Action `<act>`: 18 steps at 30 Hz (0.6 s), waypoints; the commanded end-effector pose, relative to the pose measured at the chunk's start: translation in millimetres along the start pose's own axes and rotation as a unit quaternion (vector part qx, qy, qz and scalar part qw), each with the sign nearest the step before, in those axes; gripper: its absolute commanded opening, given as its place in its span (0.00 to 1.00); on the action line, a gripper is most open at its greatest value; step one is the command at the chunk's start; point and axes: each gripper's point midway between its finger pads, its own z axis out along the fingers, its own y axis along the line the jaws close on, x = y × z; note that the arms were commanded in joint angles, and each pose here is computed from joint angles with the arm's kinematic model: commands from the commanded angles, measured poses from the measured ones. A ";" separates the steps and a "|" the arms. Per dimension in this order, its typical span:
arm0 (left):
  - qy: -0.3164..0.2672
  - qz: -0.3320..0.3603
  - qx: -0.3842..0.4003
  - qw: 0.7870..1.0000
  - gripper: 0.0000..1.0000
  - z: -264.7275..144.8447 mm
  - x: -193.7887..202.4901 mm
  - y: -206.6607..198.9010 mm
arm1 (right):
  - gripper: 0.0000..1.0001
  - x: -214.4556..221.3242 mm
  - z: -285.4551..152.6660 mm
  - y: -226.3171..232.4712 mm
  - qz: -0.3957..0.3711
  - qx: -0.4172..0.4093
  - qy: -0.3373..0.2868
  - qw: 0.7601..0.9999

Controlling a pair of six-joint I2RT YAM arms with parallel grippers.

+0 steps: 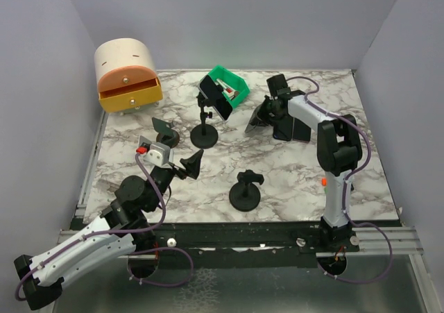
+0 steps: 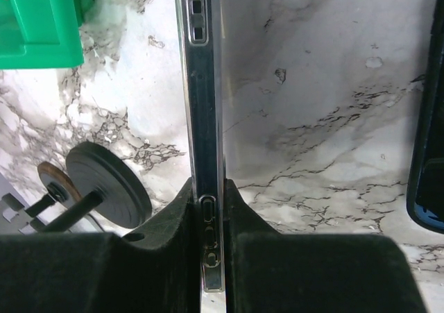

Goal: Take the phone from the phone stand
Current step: Place the phone at the center of the board.

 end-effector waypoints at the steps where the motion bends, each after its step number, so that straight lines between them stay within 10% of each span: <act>1: -0.002 0.005 -0.007 1.000 0.99 0.4 -7.1 2.6 | 0.01 12.0 9.2 -0.4 -0.048 -0.028 0.022 0.998; 18: -0.007 -0.002 0.002 1.000 0.99 -1.5 -11.9 0.2 | 0.30 18.6 20.5 -57.1 -0.069 0.016 0.017 0.997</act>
